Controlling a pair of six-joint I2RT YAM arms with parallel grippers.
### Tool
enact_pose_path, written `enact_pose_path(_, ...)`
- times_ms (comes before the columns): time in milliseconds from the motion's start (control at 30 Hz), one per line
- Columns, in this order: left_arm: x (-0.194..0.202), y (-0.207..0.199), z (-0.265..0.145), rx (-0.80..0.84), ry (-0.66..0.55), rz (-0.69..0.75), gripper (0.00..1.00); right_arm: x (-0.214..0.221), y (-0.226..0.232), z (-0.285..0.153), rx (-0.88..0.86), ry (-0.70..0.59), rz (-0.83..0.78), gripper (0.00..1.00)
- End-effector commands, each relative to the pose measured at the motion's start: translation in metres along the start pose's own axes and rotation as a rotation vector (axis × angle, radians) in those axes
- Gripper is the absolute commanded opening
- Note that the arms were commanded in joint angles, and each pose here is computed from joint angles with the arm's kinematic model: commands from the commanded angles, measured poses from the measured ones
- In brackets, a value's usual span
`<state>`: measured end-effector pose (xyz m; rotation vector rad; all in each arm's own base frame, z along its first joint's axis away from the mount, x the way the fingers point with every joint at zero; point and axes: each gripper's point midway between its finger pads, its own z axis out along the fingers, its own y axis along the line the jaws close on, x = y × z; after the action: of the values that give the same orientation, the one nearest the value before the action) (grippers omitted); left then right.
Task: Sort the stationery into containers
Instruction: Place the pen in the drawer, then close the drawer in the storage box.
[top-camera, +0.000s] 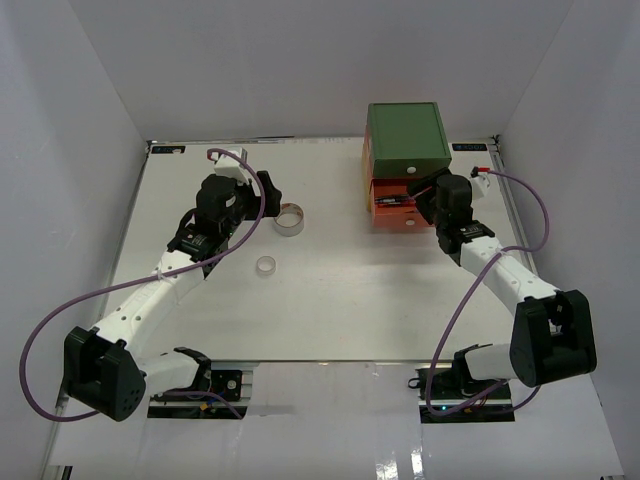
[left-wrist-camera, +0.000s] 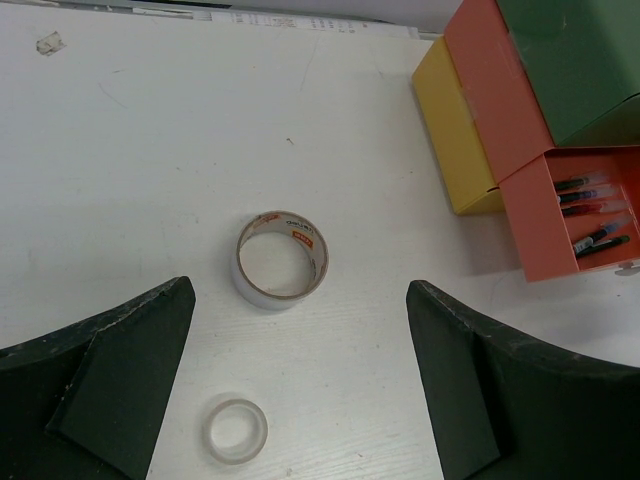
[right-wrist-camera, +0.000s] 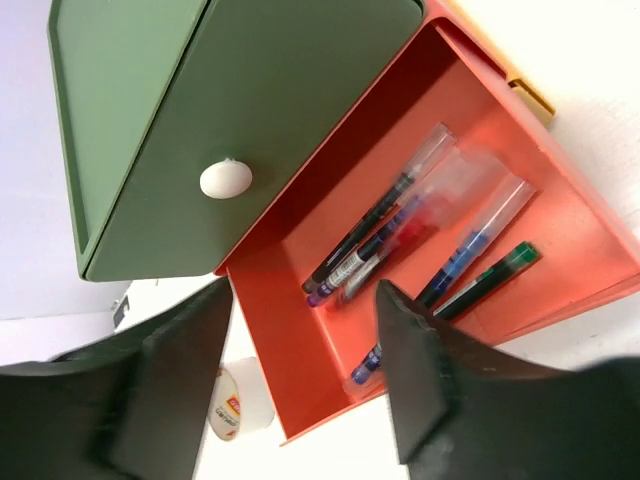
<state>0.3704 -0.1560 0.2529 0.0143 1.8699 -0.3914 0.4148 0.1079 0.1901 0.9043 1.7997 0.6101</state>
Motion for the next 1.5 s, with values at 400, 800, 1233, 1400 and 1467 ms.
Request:
enact_pose_path(400,-0.009,0.001,-0.009,-0.002,-0.029,0.015,0.98,-0.009,0.014,-0.033,-0.193,0.028,-0.620,0.82)
enact_pose_path(800,-0.005,0.006,-0.005,-0.023,-0.021,0.024,0.98,0.034,-0.045,-0.043,-0.232,0.155,-0.885,0.84)
enact_pose_path(1233,0.000,0.013,-0.002,-0.055,-0.016,0.044,0.98,0.038,-0.032,-0.008,-0.230,0.170,-0.871,0.83)
enact_pose_path(1400,0.003,0.013,0.001,-0.055,-0.005,0.047,0.98,0.032,-0.016,0.001,-0.249,0.147,-0.868,0.82)
enact_pose_path(1467,0.004,0.012,0.001,-0.051,-0.002,0.048,0.98,0.030,-0.010,0.004,-0.258,0.136,-0.867,0.83)
